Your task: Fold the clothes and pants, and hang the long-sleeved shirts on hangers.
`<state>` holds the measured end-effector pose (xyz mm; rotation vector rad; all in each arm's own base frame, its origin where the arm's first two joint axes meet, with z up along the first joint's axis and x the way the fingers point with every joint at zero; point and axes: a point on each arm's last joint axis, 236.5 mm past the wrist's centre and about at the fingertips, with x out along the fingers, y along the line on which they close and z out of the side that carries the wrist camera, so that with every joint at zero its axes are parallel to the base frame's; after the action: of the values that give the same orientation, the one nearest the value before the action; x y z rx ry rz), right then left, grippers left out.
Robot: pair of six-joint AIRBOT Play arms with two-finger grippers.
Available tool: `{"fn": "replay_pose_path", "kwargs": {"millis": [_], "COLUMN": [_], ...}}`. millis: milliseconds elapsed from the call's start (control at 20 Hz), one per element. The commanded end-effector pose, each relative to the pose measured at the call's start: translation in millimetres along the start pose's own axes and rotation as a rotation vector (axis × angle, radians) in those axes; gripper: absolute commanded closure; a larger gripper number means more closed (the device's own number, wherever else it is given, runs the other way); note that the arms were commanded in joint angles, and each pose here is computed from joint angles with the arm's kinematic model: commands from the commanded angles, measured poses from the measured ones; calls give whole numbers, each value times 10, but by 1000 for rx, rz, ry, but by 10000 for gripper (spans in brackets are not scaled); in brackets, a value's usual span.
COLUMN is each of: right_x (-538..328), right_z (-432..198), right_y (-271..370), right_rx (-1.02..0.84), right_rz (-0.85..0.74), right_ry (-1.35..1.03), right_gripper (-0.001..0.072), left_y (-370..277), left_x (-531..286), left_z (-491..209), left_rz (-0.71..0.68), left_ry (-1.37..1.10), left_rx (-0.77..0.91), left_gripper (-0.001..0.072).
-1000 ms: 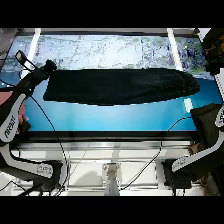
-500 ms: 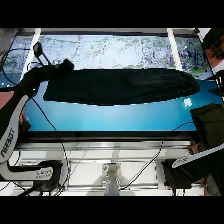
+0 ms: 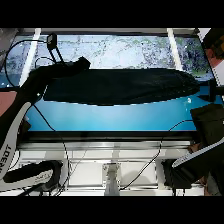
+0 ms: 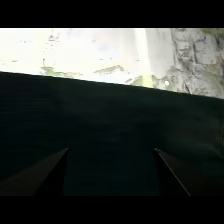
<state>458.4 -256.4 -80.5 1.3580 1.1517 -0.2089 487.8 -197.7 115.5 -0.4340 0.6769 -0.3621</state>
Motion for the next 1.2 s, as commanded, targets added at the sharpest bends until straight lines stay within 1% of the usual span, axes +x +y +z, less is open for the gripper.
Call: {"fn": "replay_pose_path", "kwargs": {"millis": [0, 100, 200, 350, 400, 500, 550, 600, 650, 700, 750, 800, 850, 900, 1150], "right_x": [103, 151, 237, 433, 476, 520, 518, 494, 466, 439, 415, 412, 414, 435, 563], "right_z": [304, 373, 361, 272, 259, 234, 231, 231, 225, 221, 202, 165, 140, 85, -158], "right_y": [36, 106, 193, 263, 302, 371, 408, 438, 469, 487, 495, 484, 458, 413, 197], "right_rx": [1, 11, 5, -20, -47, -110, -119, -128, -139, -151, -162, -170, -174, -181, -223], "right_rz": [62, 114, 165, 159, 156, 147, 148, 150, 151, 146, 138, 125, 112, 89, -46], "right_ry": [-101, -118, -103, -73, -76, -78, -80, -80, -77, -77, -69, -54, -44, -22, 73], "right_gripper": [39, 39, 40, 50, 79, 372, 471, 565, 662, 660, 661, 661, 662, 662, 663], "left_y": [-235, -323, -431, -606, -674, -839, -949, -1091, -1225, -1384, -1550, -1736, -1903, -2037, -2519], "left_x": [-8, 2, 19, 92, 143, 298, 391, 492, 584, 679, 760, 852, 955, 1068, 1761], "left_z": [-93, -148, -223, -415, -515, -740, -824, -870, -901, -938, -974, -1017, -1057, -1104, -1671], "left_rz": [-37, -51, -67, -91, -97, -116, -136, -163, -185, -210, -237, -266, -292, -312, -367], "left_ry": [15, 25, 40, 81, 102, 133, 128, 101, 70, 47, 31, 16, 7, 5, 75], "left_rx": [25, 34, -4, -34, -59, -89, -105, -138, -157, -167, -162, -152, -166, -192, -280], "left_gripper": [101, 101, 101, 101, 101, 102, 112, 167, 258, 413, 492, 512, 654, 696, 696]}}
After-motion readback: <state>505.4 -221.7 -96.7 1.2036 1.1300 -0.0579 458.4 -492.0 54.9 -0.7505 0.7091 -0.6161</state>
